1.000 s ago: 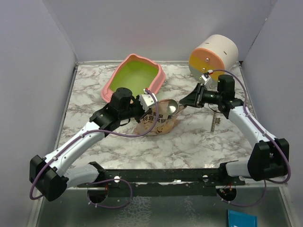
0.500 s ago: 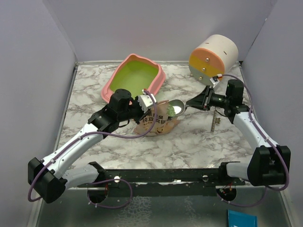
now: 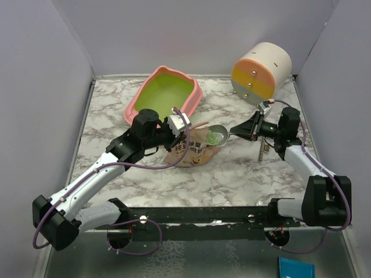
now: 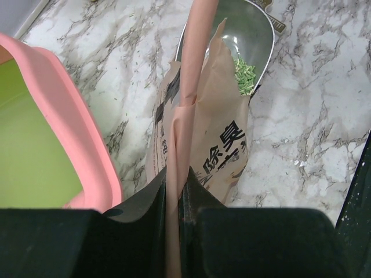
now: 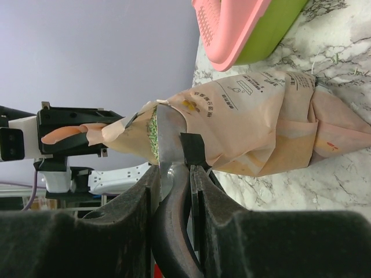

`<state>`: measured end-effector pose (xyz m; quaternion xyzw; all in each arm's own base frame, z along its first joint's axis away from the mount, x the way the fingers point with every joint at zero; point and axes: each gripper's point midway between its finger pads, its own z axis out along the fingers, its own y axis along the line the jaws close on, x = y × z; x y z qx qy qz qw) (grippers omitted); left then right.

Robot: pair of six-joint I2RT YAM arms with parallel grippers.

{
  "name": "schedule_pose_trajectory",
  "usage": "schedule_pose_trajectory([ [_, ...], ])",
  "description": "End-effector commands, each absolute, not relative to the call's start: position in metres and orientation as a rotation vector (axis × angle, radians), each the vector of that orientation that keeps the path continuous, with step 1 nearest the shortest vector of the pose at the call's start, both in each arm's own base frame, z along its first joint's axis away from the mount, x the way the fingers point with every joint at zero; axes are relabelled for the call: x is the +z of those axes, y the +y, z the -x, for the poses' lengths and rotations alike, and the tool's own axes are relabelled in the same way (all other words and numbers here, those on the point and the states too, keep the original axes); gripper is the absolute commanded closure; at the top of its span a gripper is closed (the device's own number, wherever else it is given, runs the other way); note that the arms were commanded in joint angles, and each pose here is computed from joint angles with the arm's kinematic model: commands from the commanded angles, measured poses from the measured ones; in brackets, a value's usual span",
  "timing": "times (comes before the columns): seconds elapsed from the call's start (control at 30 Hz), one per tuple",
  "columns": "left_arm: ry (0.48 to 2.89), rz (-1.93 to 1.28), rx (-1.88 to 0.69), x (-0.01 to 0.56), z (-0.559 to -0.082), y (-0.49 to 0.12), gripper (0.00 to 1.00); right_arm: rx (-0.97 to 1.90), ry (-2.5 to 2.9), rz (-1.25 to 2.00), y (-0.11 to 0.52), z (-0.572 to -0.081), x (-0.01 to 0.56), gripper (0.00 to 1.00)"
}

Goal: Fill the litter box with clean litter

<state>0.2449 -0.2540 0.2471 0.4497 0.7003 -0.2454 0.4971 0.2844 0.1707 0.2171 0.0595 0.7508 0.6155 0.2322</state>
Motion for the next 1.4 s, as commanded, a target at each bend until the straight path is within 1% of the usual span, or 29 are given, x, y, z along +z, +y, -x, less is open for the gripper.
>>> schedule_pose_trajectory([
  [0.0,1.566,-1.027,-0.608,0.288,-0.250,-0.259,0.88,1.727,2.028,-0.065,0.173,-0.281,0.225,0.99],
  [0.2,1.571,-1.030,-0.613,0.287,-0.251,-0.261,0.89,1.712,2.025,-0.143,0.172,-0.289,0.229,0.99],
  [0.37,1.601,-1.013,-0.564,0.285,-0.254,-0.253,0.89,1.659,2.010,-0.230,0.166,-0.295,0.236,0.99],
  [0.6,1.663,-0.968,-0.503,0.277,-0.262,-0.243,0.90,1.581,1.977,-0.303,0.147,-0.302,0.254,0.99],
  [0.83,1.683,-0.915,-0.453,0.274,-0.272,-0.238,0.90,1.550,1.955,-0.350,0.131,-0.302,0.258,0.99],
  [1.03,1.670,-0.905,-0.451,0.277,-0.273,-0.238,0.90,1.544,1.947,-0.395,0.124,-0.302,0.254,0.99],
  [1.37,1.672,-0.881,-0.475,0.275,-0.268,-0.236,0.90,1.547,1.882,-0.439,0.114,-0.307,0.264,0.99],
])
